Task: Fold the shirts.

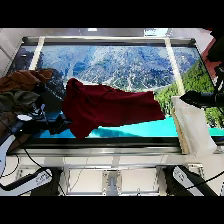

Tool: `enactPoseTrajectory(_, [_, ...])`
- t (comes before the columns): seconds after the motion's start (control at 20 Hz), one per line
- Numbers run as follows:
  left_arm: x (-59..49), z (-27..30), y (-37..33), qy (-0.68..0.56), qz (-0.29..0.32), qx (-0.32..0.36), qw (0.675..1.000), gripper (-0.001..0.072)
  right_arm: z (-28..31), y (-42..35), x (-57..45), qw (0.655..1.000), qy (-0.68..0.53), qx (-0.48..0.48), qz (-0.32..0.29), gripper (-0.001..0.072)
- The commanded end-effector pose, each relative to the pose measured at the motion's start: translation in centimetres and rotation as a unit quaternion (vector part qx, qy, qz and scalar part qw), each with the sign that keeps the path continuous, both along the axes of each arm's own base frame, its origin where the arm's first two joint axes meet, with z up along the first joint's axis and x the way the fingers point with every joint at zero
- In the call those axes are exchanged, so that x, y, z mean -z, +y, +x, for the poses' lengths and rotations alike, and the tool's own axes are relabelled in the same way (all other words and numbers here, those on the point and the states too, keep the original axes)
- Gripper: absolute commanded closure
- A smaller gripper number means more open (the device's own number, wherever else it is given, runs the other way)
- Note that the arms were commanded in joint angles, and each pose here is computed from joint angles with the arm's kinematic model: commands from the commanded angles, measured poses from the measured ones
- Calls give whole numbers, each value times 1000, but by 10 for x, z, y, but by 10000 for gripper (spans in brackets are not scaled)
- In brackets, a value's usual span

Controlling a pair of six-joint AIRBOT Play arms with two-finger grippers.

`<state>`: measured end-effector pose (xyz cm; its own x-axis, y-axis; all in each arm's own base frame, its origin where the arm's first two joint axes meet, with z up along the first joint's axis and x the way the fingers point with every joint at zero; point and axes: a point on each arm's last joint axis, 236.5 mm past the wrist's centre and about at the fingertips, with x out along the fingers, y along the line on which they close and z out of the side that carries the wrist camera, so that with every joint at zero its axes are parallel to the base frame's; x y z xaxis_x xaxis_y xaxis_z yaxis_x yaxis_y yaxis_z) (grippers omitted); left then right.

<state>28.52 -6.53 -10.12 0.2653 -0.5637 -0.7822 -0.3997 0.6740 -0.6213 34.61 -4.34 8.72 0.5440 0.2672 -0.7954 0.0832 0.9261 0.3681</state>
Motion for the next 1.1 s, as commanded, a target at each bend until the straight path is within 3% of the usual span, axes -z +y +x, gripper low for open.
enactPoseTrajectory(0.0, [-1, 5, -8, -7, 0, -1, 1000, 519, -1, 1, 0, 1000, 3, -2, 1, 322])
enactPoseTrajectory(0.05, [-2, 6, -8, -8, -2, -3, 1000, 694, -2, 2, 1, 1000, 5, -3, 2, 322])
enactPoseTrajectory(0.2, [-2, 7, -8, -9, -3, -3, 1000, 693, -13, 8, 16, 999, 35, 1, 23, 322])
enactPoseTrajectory(0.5, [-3, 3, -12, -7, -8, 8, 1000, 693, -80, 62, 137, 963, 184, 90, 176, 320])
enactPoseTrajectory(0.75, [-6, 3, -15, -12, -15, 12, 1000, 693, -44, 67, 153, 919, 108, 241, 292, 320])
enactPoseTrajectory(1.05, [-6, 4, -14, -15, -13, 13, 1000, 693, -35, 50, 172, 909, 96, 297, 277, 321])
